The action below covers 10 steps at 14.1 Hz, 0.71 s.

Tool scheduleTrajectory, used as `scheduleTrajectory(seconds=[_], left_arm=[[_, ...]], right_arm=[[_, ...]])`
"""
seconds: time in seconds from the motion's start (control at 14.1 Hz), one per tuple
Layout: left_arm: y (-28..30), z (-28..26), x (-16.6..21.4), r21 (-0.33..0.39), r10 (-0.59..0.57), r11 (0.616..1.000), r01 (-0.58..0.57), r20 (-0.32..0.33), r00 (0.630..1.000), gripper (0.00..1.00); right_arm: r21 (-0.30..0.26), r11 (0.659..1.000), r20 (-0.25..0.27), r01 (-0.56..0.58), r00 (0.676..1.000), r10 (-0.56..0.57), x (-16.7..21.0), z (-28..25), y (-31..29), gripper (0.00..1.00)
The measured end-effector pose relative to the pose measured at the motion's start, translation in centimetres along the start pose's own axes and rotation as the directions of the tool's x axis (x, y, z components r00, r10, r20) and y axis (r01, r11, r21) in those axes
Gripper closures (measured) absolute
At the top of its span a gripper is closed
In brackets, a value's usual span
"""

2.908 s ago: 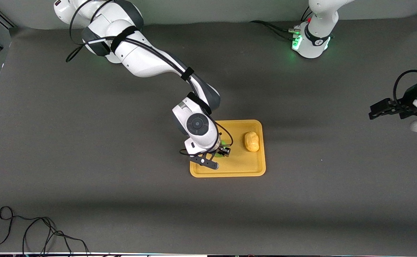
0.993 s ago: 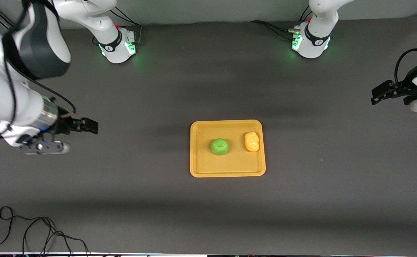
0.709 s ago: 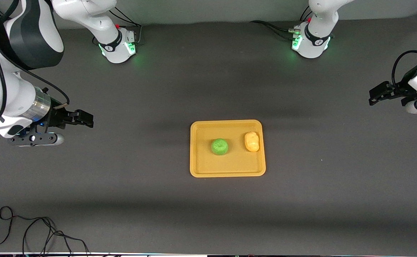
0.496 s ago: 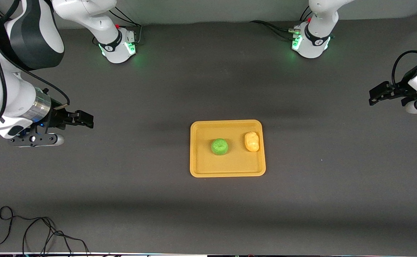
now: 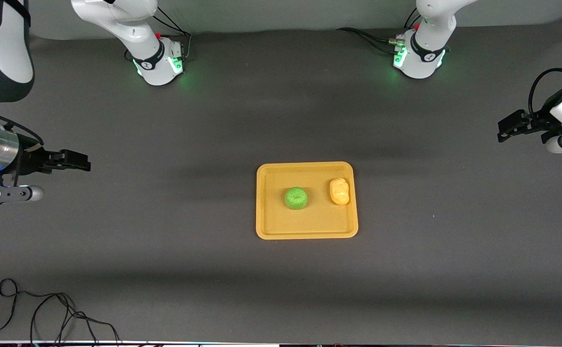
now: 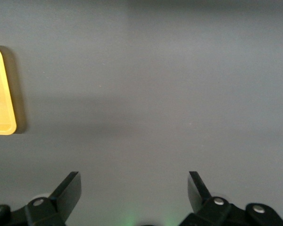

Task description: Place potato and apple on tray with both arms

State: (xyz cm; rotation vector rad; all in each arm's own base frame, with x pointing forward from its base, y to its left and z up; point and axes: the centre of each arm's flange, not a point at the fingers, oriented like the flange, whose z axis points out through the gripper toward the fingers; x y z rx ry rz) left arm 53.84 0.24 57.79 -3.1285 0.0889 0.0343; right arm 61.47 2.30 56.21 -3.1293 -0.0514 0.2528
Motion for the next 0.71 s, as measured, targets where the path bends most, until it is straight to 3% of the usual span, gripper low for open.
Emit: scheduleTrajectory(seconds=[0.28,0.71], left_arm=[[0.0,0.1,0.0,0.000,0.000,1.000,0.000,0.002,1.000,0.00],[0.0,0.2,0.0,0.001,0.000,1.000,0.000,0.004,1.000,0.00]], right_arm=[[-0.006,1.000,-0.089,-0.006,0.996,0.006,-1.2,1.6,0.8,0.00],[-0.006,1.000,-0.087,-0.013,0.996,0.012,-4.1,2.5,1.1,0.00]])
